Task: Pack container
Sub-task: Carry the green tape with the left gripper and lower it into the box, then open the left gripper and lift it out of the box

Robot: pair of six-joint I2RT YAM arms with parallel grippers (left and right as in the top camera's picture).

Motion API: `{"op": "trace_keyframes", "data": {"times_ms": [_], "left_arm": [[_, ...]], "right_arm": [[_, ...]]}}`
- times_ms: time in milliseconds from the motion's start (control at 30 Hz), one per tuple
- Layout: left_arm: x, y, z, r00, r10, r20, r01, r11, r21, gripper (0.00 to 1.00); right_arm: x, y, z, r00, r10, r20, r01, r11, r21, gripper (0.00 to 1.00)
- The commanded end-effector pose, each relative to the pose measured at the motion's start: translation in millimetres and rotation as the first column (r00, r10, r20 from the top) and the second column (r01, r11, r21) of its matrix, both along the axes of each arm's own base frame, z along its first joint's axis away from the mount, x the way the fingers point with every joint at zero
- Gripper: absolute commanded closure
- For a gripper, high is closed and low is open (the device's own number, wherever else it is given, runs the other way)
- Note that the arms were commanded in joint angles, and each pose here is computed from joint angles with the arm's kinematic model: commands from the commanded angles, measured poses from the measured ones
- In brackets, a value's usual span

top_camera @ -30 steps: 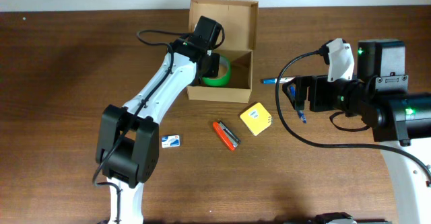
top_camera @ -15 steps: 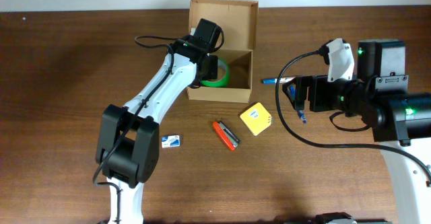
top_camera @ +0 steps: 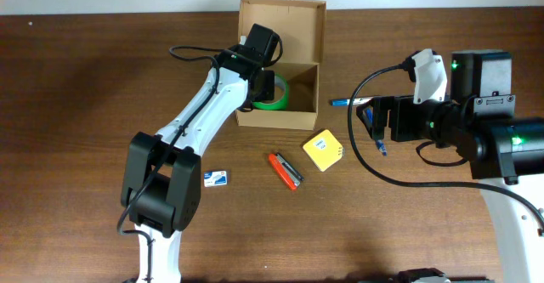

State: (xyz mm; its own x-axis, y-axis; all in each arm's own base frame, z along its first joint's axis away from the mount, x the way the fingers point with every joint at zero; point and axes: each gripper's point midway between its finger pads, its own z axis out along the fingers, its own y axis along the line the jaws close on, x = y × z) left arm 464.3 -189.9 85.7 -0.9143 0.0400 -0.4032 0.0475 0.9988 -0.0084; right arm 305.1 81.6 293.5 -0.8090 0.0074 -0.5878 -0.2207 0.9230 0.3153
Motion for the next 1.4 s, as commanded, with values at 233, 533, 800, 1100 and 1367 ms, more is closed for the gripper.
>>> {"op": "trace_keyframes", "data": {"times_ms": [233, 533, 800, 1100, 1367], "left_arm": [[-3, 2, -7, 1.000, 0.018, -0.016, -0.018, 1.000, 0.013, 0.59], [-2, 2, -6, 1.000, 0.018, -0.014, -0.018, 1.000, 0.012, 0.59], [12, -5, 20, 0.999, 0.007, 0.044, -0.006, 1.000, -0.012, 0.58], [19, -8, 62, 0.997, 0.005, 0.082, -0.003, 1.000, -0.028, 0.59], [15, -4, 104, 0.993, 0.011, 0.121, -0.006, 0.999, -0.047, 0.59]], "right_arm": [[0, -1, 7, 1.000, 0.001, 0.024, -0.001, 1.000, -0.014, 0.01], [-10, -2, -1, 0.999, -0.019, -0.036, 0.019, 1.000, -0.005, 0.01], [-19, -14, -12, 0.994, -0.062, -0.090, 0.055, 0.996, -0.071, 0.01], [-16, -23, -19, 0.993, -0.067, -0.096, 0.054, 0.990, -0.134, 0.01], [-5, -22, -38, 0.988, -0.036, -0.150, 0.012, 0.987, -0.162, 0.01]]}}
